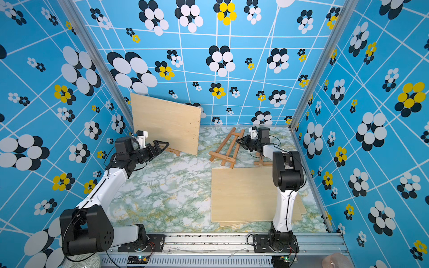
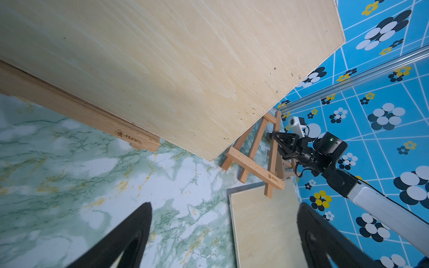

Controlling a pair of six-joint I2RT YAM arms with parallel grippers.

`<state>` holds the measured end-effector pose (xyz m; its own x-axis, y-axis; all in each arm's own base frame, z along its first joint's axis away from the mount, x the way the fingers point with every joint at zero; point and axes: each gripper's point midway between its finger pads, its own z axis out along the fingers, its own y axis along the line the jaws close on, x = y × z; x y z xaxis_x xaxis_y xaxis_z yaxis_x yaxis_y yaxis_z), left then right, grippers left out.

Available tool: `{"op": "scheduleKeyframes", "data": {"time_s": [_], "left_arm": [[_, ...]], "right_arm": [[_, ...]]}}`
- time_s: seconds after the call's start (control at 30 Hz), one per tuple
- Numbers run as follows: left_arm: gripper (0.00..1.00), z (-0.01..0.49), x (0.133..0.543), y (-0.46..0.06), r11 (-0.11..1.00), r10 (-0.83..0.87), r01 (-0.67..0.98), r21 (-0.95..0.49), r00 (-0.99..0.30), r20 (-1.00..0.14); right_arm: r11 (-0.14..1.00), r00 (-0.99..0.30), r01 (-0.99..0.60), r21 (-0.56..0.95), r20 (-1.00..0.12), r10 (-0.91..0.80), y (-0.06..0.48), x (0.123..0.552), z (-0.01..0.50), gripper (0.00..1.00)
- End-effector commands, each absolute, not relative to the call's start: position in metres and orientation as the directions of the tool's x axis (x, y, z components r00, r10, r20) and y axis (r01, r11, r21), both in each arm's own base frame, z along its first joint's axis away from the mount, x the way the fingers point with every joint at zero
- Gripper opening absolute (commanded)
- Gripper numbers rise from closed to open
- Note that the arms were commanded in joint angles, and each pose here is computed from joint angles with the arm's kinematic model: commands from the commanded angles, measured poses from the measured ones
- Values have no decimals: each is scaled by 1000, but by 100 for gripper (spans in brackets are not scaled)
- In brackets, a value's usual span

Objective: Assemble the easel
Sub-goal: Pick up the easel at the center of the board, then unfold the easel.

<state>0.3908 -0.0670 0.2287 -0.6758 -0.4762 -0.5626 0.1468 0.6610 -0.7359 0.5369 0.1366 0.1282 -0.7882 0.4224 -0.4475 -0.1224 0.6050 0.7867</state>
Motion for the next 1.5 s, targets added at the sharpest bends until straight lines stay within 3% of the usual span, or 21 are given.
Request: {"op": "scheduleKeyframes", "data": {"time_s": [0.0, 0.2, 0.37, 0.63, 0.9, 1.0, 1.17, 1.37, 1.47], "left_arm": [[99, 234, 395, -70, 661, -463, 180, -728, -666, -585], [99, 233, 395, -71, 665, -459, 182, -724, -665, -589], [99, 232, 393, -73, 669, -454, 180, -721, -670, -588], [99, 235, 384, -74, 690, -430, 186, -700, -672, -603], [99, 233, 378, -93, 696, -384, 219, -684, -691, -612], [99, 236, 374, -105, 694, -353, 245, -677, -704, -617], [100, 252, 357, -136, 698, -258, 330, -636, -712, -653], [100, 264, 321, -181, 649, -160, 458, -607, -699, -697], [100, 269, 311, -199, 618, -169, 488, -617, -684, -710]], "right_arm": [[786, -617, -253, 564, -720, 318, 114, 545, 178, 0], [861, -410, -345, 374, -885, 221, 102, 554, 228, 0], [848, -257, -453, 276, -951, 173, 120, 563, 225, 0], [789, -238, -553, 268, -958, 158, 148, 564, 195, 0], [714, -289, -662, 227, -957, 36, 195, 522, 171, 0], [750, -269, -611, 252, -958, 103, 174, 518, 188, 0], [743, -290, -502, 442, -896, 337, 122, 516, 253, 0], [644, -475, -389, 659, -742, 473, 122, 478, 322, 0], [575, -508, -360, 735, -671, 539, 123, 453, 354, 0]]}}
